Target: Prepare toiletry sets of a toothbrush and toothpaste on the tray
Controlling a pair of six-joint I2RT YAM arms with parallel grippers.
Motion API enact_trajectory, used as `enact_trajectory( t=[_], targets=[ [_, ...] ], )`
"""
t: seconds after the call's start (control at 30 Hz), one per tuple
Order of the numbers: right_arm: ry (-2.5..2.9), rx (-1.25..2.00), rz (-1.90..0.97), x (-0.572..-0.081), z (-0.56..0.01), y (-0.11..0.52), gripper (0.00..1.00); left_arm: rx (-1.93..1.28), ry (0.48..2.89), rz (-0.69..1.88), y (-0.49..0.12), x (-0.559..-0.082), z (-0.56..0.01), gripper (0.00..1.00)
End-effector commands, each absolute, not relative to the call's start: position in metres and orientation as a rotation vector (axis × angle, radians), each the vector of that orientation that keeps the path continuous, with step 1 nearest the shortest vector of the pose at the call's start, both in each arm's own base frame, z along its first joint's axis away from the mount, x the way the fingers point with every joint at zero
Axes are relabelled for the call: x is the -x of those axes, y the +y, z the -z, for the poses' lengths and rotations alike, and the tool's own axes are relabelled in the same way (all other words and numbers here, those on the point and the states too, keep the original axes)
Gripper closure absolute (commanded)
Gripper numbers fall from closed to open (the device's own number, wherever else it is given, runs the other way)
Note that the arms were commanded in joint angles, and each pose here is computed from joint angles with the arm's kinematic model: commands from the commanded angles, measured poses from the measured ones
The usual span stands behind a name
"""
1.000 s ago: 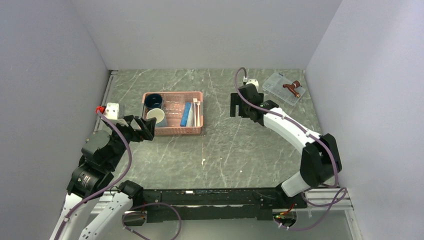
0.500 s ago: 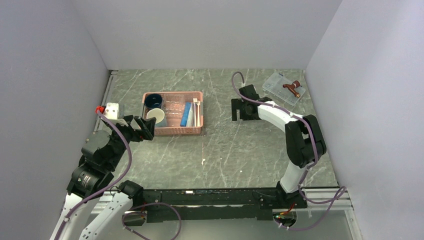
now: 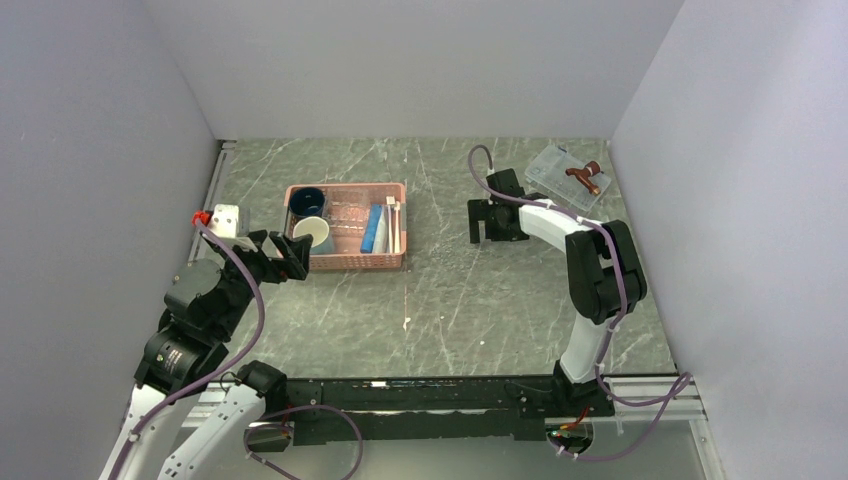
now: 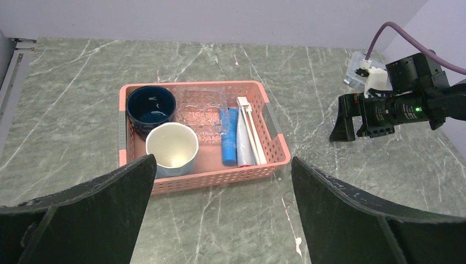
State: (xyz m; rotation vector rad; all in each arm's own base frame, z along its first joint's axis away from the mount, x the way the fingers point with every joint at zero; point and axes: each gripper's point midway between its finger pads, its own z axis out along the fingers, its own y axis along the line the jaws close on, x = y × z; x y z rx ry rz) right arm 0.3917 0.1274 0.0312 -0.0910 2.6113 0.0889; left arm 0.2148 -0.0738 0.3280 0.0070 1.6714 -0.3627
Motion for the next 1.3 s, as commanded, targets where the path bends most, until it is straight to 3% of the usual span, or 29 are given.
enact_trajectory(
  t=[0.0, 1.27],
  targets=[
    [2.557, 0.102, -0.125, -0.411, -0.039, 0.136, 0.02, 0.000, 1.663, 0.358, -0.073, -0.217, -0.330, 0.01],
    [2.687, 0.134, 0.002, -0.349, -0.007, 0.144, 0.03, 0.002, 1.651, 0.367, -0.073, -0.215, -0.333, 0.01]
  ],
)
